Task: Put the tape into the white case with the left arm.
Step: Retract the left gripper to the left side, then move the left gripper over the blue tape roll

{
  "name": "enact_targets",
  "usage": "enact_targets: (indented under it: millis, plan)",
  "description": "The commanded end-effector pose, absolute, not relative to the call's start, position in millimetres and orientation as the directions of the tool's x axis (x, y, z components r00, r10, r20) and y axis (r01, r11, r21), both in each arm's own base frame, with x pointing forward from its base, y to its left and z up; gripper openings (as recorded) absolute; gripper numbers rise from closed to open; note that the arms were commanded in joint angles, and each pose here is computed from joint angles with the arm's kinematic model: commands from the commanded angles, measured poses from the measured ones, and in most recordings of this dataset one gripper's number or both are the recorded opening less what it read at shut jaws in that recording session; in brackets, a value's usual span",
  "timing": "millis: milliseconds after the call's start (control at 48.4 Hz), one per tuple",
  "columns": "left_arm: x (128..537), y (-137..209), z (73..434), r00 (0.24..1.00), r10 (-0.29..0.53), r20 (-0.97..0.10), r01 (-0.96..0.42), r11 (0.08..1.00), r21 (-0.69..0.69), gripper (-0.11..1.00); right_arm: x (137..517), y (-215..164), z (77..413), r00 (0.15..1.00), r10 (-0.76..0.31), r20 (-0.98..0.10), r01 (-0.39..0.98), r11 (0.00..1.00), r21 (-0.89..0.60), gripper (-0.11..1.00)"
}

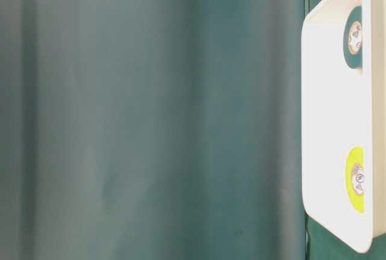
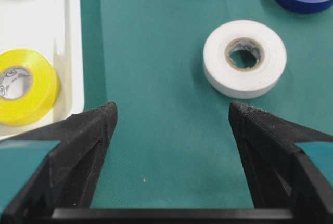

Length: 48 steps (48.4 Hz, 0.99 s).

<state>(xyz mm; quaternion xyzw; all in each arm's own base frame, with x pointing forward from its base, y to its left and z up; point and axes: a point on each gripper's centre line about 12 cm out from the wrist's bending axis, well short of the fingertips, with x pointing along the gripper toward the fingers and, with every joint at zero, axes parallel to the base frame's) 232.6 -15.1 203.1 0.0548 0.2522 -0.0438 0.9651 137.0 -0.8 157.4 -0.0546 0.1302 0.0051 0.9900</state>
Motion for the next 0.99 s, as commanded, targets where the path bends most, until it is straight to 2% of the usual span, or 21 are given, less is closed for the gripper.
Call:
enact_targets:
  millis: [0,496,971]
  plan:
    - [235,-16,208,0.878,-0.061,-0.474,0.113,0.990,0.082,0.87,139,-1,162,0.970,-0.003,-0.245,-0.024,0.994,-0.107,-0.09]
    - [263,-24,204,0.849,-0.078,-0.522,0.140,0.987,0.081,0.86,139,-1,162,0.970,-0.003,-0.245,-0.024,0.994,-0.107,-0.09]
    - [325,-55,199,0.812,-0.139,-0.567,0.221,0.972,0.078,0.86,139,-1,162,0.970,-0.003,-0.245,-0.024,0.994,-0.107,-0.09]
